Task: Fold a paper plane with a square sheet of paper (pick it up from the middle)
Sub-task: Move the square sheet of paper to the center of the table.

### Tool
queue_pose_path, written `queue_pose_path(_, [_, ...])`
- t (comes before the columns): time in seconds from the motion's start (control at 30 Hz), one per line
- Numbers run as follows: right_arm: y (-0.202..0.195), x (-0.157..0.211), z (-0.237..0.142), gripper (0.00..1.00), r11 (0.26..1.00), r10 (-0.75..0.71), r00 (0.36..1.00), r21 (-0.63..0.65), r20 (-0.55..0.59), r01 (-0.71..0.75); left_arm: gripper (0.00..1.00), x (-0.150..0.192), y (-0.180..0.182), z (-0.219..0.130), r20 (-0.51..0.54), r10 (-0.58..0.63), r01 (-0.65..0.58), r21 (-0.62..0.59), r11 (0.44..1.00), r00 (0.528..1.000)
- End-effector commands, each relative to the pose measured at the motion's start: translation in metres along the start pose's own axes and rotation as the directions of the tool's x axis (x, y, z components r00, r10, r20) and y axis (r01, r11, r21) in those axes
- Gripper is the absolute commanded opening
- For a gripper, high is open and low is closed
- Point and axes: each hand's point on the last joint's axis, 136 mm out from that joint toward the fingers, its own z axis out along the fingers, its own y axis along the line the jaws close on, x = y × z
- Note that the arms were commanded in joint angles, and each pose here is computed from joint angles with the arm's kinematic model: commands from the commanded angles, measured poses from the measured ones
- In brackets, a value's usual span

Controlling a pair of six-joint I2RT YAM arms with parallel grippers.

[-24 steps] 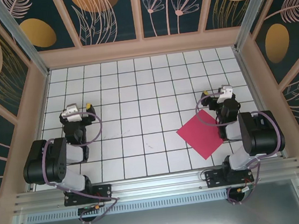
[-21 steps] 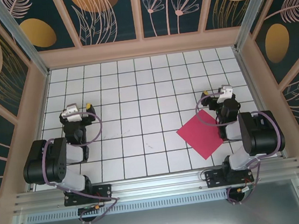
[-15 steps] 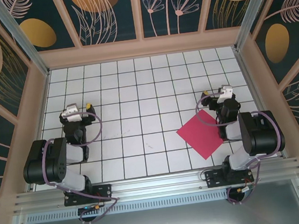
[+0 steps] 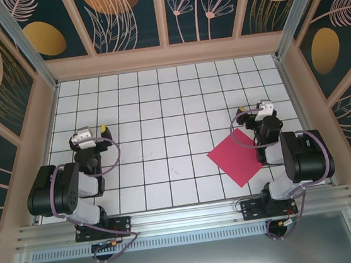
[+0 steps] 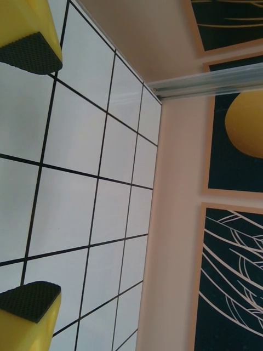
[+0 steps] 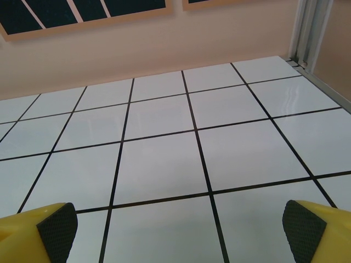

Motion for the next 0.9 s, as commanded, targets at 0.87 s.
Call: queue_pose_path(0.87, [0.100,0.090,-0.079,0.94,0.879,0.444,0.467,0.271,-0.765,-0.393,0.98,-0.035,-0.085,-0.011,-0.471,-0.483,0.627,0.215,0.749,0.738])
